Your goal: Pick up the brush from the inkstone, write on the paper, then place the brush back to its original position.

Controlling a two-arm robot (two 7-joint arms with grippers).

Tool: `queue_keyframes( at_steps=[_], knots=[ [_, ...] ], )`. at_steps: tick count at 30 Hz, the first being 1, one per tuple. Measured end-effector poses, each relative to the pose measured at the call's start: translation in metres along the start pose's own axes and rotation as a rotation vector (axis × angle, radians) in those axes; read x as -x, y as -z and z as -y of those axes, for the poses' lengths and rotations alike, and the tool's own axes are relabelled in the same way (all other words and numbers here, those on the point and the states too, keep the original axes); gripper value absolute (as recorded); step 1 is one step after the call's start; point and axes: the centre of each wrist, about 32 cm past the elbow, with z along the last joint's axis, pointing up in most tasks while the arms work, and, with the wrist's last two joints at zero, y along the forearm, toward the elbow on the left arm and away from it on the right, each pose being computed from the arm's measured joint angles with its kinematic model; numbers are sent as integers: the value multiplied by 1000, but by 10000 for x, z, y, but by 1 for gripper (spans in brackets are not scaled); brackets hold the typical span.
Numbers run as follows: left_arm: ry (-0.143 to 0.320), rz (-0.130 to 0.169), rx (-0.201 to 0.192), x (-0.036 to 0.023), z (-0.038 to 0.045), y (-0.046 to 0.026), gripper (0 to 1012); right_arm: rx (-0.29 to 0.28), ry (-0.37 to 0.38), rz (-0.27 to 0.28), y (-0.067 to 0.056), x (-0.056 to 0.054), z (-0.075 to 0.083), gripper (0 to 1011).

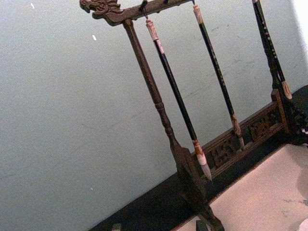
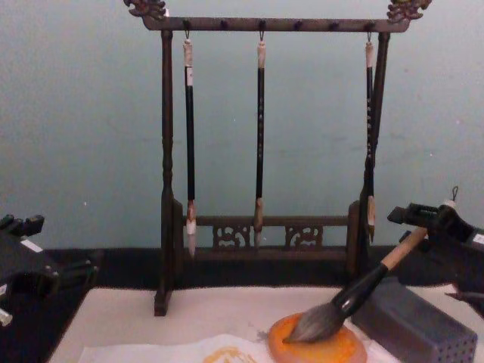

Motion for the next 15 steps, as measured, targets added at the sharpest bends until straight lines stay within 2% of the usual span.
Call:
queue_keyframes(
  at_steps=[2,3,4,6,7,9,11,15],
  knots=[
    [0,0,0,0,0,0,1001,0,0,0,0,0,0,534],
    [0,0,0,0,0,0,1001,0,0,0,0,0,1,534],
    [0,0,0,0,0,0,1001,0,0,0,0,0,1,602],
    [0,0,0,0,0,0,1001,0,0,0,0,0,1,642],
    [0,0,0,0,0,0,1001,0,0,0,0,0,1,702],
    [0,0,0,0,0,0,1001,0,0,0,1,-1,2,732],
    [0,0,0,0,0,0,1001,1,0,0,2,-1,2,816],
    [0,0,0,0,0,0,1001,1,0,0,2,-1,2,912]
  ],
)
